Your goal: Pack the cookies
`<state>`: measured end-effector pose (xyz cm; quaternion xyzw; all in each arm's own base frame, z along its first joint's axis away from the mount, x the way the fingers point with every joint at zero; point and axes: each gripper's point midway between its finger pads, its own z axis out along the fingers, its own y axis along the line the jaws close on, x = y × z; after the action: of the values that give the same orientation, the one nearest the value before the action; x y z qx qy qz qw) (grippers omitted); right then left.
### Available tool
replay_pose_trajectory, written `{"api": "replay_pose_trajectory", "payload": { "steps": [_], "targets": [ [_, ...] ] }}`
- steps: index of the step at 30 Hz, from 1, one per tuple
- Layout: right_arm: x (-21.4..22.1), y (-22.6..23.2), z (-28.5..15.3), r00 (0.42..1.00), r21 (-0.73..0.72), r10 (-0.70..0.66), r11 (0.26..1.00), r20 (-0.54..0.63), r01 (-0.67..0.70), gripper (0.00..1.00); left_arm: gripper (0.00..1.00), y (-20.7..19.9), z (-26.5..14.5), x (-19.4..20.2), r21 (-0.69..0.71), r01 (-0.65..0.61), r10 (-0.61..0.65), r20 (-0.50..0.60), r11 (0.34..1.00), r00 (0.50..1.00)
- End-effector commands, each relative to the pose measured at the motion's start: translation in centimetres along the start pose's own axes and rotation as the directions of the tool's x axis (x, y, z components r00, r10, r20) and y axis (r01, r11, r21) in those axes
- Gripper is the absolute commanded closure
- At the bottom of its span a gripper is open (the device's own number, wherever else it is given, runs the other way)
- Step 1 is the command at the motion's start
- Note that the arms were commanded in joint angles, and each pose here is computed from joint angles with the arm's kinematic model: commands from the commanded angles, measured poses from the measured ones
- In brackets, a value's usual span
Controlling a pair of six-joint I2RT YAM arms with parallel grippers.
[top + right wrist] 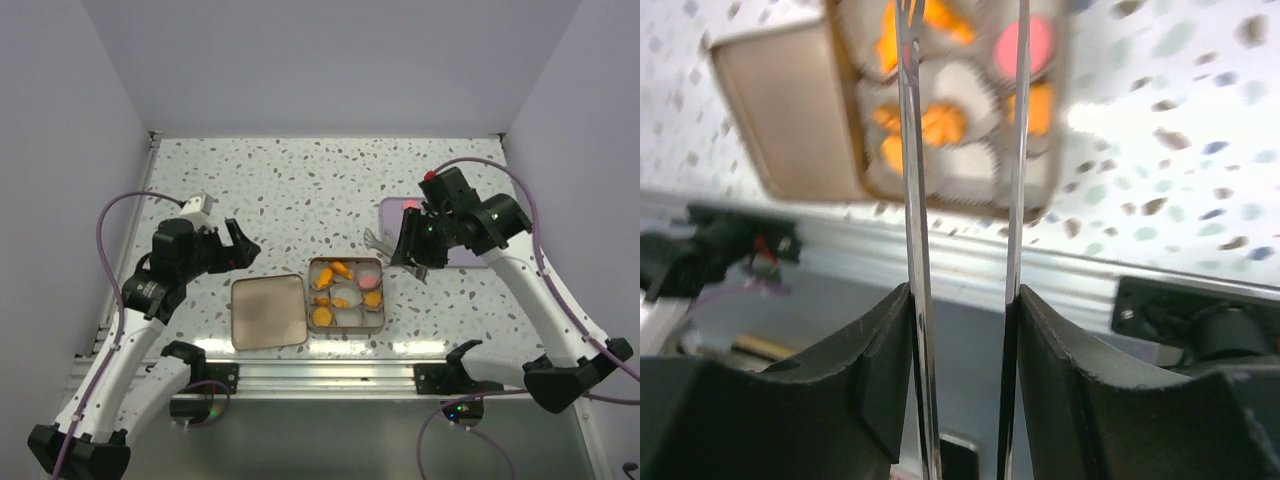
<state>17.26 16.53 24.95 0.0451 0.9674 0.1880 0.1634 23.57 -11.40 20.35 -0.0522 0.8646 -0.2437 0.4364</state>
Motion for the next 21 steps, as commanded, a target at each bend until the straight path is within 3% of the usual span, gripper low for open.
{"api": "replay_pose_trajectory", "payload": {
  "steps": [1, 4, 9, 15, 21],
  "targets": [
    [-2.0, -4.2, -0.8, 0.998, 0.173, 0.002, 0.985, 0.059, -0.012, 0.55, 0.0, -0.6, -0.1, -1.5, 0.014, -0.042, 0.042, 0.04, 0.999, 0.998],
    [-3.3, -7.4, -0.5, 0.995, 0.314, 0.035, 0.948, 0.088, -0.061, 0.54, 0.0, -1.0, 0.1, -2.1, 0.022, -0.049, 0.048, 0.039, 0.999, 0.998],
    [-5.0, -11.8, 1.1, 0.986, 0.428, 0.103, 0.892, 0.129, -0.149, 0.51, 0.0, -1.5, 0.4, -3.3, 0.02, -0.067, 0.066, 0.04, 0.998, 0.997],
    [-6.0, -15.1, 3.7, 0.976, 0.453, 0.192, 0.864, 0.107, -0.22, 0.51, 0.0, -1.6, 1.1, -3.8, 0.015, -0.087, 0.087, 0.023, 0.996, 0.996],
    [-7.0, -15.6, 6.2, 0.97, 0.416, 0.233, 0.877, 0.071, -0.242, 0.54, 0.0, -2.0, 2.2, -3.9, 0.028, -0.087, 0.087, -0.009, 0.996, 0.996]
  ]
}}
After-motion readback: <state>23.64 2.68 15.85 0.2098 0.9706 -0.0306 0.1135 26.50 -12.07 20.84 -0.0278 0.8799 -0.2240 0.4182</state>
